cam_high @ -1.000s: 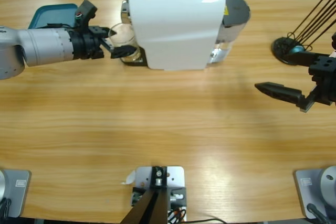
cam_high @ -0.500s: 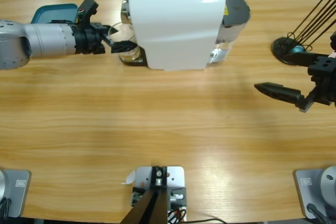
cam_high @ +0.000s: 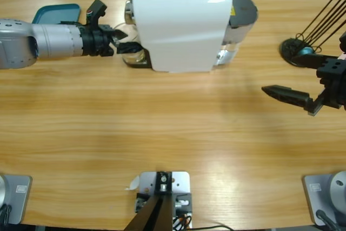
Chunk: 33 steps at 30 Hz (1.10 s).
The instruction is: Pour coffee
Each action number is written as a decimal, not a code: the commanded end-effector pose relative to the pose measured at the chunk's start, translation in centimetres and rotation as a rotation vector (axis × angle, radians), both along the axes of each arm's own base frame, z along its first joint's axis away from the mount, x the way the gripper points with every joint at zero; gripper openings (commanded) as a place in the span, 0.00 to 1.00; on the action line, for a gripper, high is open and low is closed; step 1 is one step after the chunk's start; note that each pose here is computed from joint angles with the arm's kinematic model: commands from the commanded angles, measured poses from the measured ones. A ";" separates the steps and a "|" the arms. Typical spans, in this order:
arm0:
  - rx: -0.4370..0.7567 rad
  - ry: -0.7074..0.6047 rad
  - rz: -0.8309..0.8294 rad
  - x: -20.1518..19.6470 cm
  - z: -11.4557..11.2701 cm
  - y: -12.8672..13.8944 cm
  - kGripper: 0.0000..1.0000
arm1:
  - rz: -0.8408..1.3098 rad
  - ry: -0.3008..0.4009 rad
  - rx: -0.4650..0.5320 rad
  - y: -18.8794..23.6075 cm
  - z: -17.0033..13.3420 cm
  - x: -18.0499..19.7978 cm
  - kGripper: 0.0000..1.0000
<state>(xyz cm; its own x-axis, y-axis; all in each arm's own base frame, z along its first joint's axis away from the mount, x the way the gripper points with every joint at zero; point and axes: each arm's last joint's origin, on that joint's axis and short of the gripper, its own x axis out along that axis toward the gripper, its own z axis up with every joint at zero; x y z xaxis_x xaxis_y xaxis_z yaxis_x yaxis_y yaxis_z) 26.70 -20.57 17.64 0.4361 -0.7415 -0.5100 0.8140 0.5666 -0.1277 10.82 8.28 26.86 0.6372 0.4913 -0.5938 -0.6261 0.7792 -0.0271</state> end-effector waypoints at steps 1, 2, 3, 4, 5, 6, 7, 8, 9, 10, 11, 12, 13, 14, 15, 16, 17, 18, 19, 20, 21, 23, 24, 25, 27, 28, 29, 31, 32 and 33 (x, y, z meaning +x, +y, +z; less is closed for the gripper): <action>0.015 0.018 -0.010 -0.5 -0.9 0.5 0.64 | 0.025 0.034 -0.022 0.2 -0.8 0.0 1.00; 0.015 0.015 -0.004 -0.7 -0.6 0.8 0.64 | 0.025 0.034 -0.022 0.2 -0.8 0.0 1.00; 0.017 0.009 0.003 -1.0 -0.4 1.0 0.64 | 0.025 0.035 -0.021 0.2 -0.8 0.0 1.00; 0.018 0.003 0.009 -1.4 -0.1 1.3 0.64 | 0.025 0.033 -0.020 0.2 -0.7 -0.1 1.00; 0.020 -0.004 0.018 -1.7 0.2 1.6 0.64 | 0.026 0.031 -0.019 0.1 -0.7 -0.1 1.00; 0.026 -0.010 0.036 -2.3 0.5 2.2 0.64 | 0.026 0.029 -0.017 0.1 -0.7 -0.2 1.00; 0.033 -0.020 0.052 -2.8 0.9 2.6 0.64 | 0.024 0.029 -0.017 0.1 -0.7 -0.2 1.00; 0.038 -0.033 0.071 -3.4 1.4 3.1 0.64 | 0.024 0.028 -0.017 0.1 -0.7 -0.2 1.00; 0.041 -0.051 0.090 -4.0 2.1 3.7 0.64 | 0.025 0.028 -0.017 0.1 -0.7 -0.2 1.00; 0.046 -0.069 0.116 -4.5 2.9 4.2 0.64 | 0.025 0.026 -0.015 0.0 -0.7 -0.2 1.00; 0.053 -0.083 0.150 -5.0 3.9 5.1 0.64 | 0.025 0.025 -0.014 0.0 -0.7 -0.3 1.00; 0.061 -0.092 0.177 -5.3 4.5 5.7 0.64 | 0.025 0.023 -0.013 0.0 -0.7 -0.3 1.00; 0.073 -0.100 0.210 -5.5 5.0 6.3 0.64 | 0.025 0.023 -0.012 -0.1 -0.7 -0.4 1.00; 0.091 -0.105 0.248 -5.6 5.3 6.9 0.64 | 0.025 0.022 -0.010 -0.1 -0.7 -0.4 1.00; 0.103 -0.106 0.281 -5.7 5.5 7.5 0.64 | 0.027 0.020 -0.008 -0.1 -0.6 -0.5 1.00; 0.113 -0.104 0.316 -5.6 5.7 8.3 0.64 | 0.028 0.018 -0.006 -0.1 -0.6 -0.5 1.00; 0.122 -0.106 0.359 -5.5 5.8 9.1 0.64 | 0.029 0.018 -0.005 -0.2 -0.6 -0.6 1.00; 0.125 -0.107 0.406 -5.3 6.0 9.9 0.64 | 0.029 0.016 -0.004 -0.2 -0.6 -0.6 1.00; 0.116 -0.100 0.457 -5.0 6.1 10.8 0.64 | 0.028 0.014 -0.002 -0.2 -0.6 -0.6 1.00; 0.099 -0.079 0.524 -4.5 6.1 11.9 0.64 | 0.029 0.012 -0.001 -0.3 -0.6 -0.7 1.00; 0.087 -0.063 0.572 -4.2 6.0 12.7 0.64 | 0.030 0.010 0.002 -0.3 -0.5 -0.7 1.00; 0.077 -0.044 0.648 -3.6 5.8 14.1 0.64 | 0.031 0.002 0.009 -0.5 -0.5 -1.0 1.00; 0.077 -0.034 0.683 -3.2 5.6 14.7 0.64 | 0.031 0.000 0.009 -0.5 -0.5 -1.0 1.00; 0.077 -0.021 0.715 -2.8 5.3 15.3 0.64 | 0.030 -0.001 0.010 -0.5 -0.5 -1.0 1.00; 0.069 0.014 0.784 -2.0 4.5 16.5 0.66 | 0.031 -0.002 0.011 -0.5 -0.5 -1.0 1.00; 0.066 0.033 0.805 -1.6 4.0 16.9 0.66 | 0.032 -0.003 0.013 -0.5 -0.4 -1.1 1.00; 0.069 0.046 0.819 -1.2 3.5 17.1 0.66 | 0.032 -0.005 0.014 -0.5 -0.4 -1.1 1.00; 0.073 0.057 0.830 -0.5 2.7 17.3 0.66 | 0.031 -0.007 0.015 -0.6 -0.4 -1.1 1.00; 0.072 0.058 0.832 -0.2 2.4 17.3 0.66 | 0.033 -0.007 0.015 -0.6 -0.4 -1.1 1.00; 0.073 0.062 0.835 0.2 2.1 17.4 0.66 | 0.032 -0.008 0.016 -0.6 -0.4 -1.1 1.00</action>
<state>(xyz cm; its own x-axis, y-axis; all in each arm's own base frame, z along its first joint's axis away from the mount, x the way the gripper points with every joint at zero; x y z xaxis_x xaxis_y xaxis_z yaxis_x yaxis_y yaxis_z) 25.13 -4.18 23.06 0.8296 -0.2029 -0.5201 0.1889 0.9787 -0.0804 10.54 8.10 27.12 0.6445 0.5007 -0.5778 -0.6277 0.7781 -0.0258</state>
